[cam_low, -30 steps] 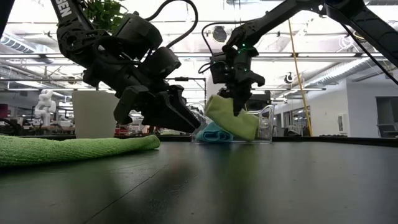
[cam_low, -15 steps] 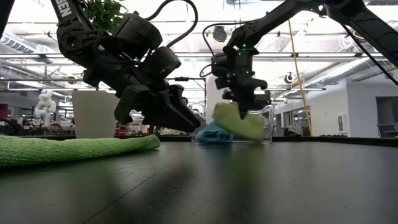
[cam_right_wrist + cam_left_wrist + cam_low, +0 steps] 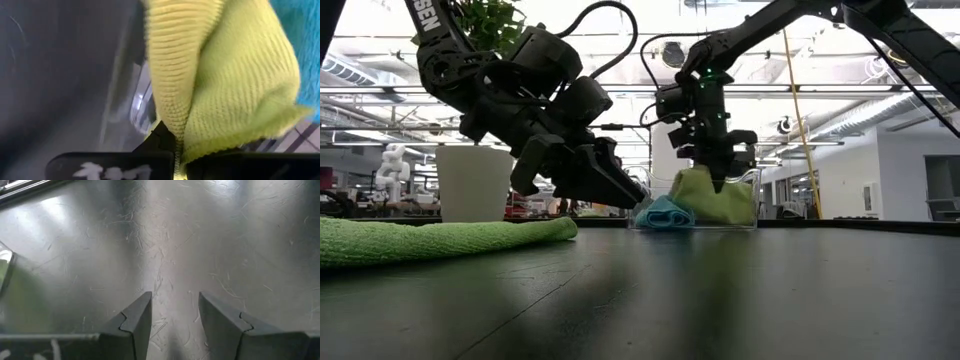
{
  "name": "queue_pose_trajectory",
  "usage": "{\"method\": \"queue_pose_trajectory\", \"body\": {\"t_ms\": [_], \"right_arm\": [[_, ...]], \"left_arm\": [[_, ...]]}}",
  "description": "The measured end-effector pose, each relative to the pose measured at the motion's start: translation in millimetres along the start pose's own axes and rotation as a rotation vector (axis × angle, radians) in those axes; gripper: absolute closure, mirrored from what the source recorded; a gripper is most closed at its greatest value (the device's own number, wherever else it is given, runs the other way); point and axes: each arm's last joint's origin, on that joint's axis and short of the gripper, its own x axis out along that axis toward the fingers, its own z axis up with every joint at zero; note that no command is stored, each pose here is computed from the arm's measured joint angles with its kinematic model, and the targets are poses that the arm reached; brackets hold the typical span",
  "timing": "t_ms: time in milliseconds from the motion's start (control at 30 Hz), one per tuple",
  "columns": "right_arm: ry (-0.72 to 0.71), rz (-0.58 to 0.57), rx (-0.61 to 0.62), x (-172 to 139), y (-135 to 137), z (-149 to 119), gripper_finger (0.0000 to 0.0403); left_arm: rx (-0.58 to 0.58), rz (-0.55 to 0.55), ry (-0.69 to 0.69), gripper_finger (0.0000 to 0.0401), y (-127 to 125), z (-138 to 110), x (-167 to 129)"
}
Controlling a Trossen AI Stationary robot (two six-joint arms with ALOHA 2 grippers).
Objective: Fold microfiber towels
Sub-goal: Put the folded light green microfiber cloth into the transparent bin
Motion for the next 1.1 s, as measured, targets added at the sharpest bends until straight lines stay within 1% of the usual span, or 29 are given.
{"method": "queue_pose_trajectory", "body": {"t_ms": [133,200,400,567,700,900,1000,1100], "right_arm": [[-0.081,-0.028,0.048,-0.3,-2.9,7.9,0.0401],[-0.111,-0.023,0.042,-0.3,-2.5,10.8,0.0401],[-0.117,-0.022,0.032,-0.5,-0.5,14.4,0.0401],[-0.130,-0.057,0.081,-0.8,-2.3,18.3,0.0395],[-0.133,-0.057,0.092,-0.7,-2.8,18.2,0.0369],[-0.139,-0.036,0.121,-0.7,-0.8,19.3,0.0313],[-0.124,-0.024,0.130,-0.5,0.7,18.1,0.0290],[-0.081,-0.050,0.144,-0.4,0.2,16.7,0.0275]], "left_arm": [[0.001,-0.003,-0.001,0.0238,-0.7,0.3,0.1],[0.000,-0.005,-0.001,0.0238,-1.3,0.4,0.2],[-0.002,-0.014,0.004,0.0238,-3.3,0.4,0.4],[-0.003,-0.016,0.008,0.0238,-3.4,-0.1,0.4],[-0.003,-0.016,0.009,0.0238,-3.4,-0.2,0.4],[0.000,-0.019,0.017,0.0238,-3.7,-1.0,0.4],[0.001,-0.019,0.017,0.0238,-3.7,-1.0,0.4],[0.001,-0.019,0.016,0.0238,-3.7,-0.9,0.4]]}}
